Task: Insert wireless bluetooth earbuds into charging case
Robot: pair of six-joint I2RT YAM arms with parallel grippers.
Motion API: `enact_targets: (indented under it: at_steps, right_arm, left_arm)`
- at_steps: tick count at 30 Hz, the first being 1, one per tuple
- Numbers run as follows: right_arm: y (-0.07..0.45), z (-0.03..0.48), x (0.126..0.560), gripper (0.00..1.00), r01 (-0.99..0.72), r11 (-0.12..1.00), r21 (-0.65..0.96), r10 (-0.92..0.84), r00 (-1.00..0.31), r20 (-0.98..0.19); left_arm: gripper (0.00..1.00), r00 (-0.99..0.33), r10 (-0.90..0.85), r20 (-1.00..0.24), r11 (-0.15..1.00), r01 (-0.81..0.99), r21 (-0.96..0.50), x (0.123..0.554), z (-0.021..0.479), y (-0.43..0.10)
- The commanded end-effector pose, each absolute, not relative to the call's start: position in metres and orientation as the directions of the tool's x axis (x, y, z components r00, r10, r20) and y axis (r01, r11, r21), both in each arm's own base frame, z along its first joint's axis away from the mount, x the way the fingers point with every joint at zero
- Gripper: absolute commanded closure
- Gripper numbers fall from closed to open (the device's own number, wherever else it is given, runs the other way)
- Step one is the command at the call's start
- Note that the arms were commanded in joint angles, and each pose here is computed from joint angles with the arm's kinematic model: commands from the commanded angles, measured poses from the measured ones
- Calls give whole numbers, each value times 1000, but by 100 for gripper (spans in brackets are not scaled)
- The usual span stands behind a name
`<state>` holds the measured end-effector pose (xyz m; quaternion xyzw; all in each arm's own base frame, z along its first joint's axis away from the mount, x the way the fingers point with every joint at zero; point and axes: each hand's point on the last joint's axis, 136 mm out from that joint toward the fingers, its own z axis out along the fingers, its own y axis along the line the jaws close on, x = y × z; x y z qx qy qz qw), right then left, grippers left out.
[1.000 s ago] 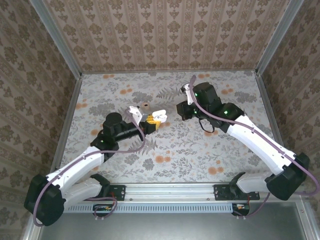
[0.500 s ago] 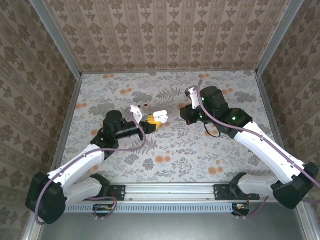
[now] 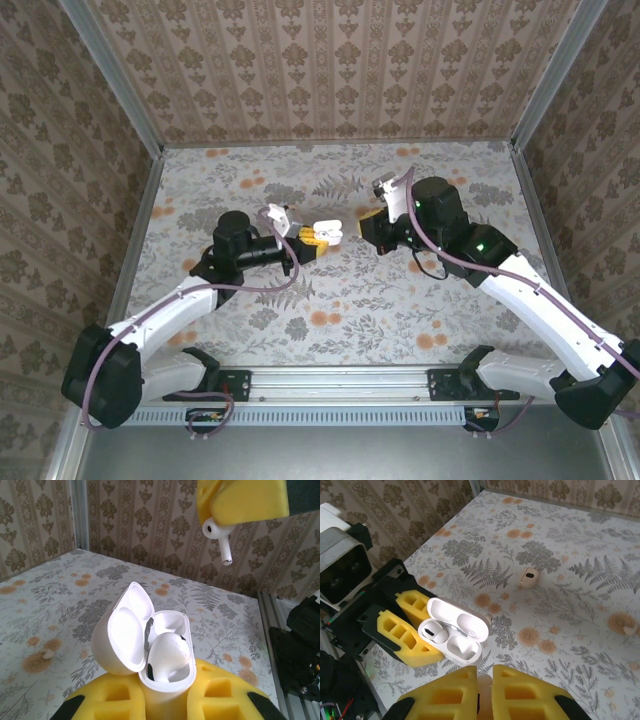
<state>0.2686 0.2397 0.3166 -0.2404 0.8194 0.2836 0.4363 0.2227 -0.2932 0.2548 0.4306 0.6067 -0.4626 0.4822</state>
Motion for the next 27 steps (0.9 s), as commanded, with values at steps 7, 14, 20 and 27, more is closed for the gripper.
enact_targets:
  at_steps: [7,14,20,27]
  right_arm:
    - [258,345,258,89,-770,626,126,-209,-321,-924]
    - [268,348,250,89,-810,583,66,-254,-258,-932]
    - [273,340,250,89,-820,572,25,-300,-237,-924]
    - [278,334,253,89,-825,566,-12,-344,-222,-912]
  left_arm:
    - [100,-84,15,-996,108,991,-82,205,276,-297]
    - [100,-83,22,-996,98,992,-80,201,274,-299]
    - [100,-83,24,-996,89,993,-80,200,277,-302]
    - [100,-87,29,-996,81,993,-84,197,277,-303]
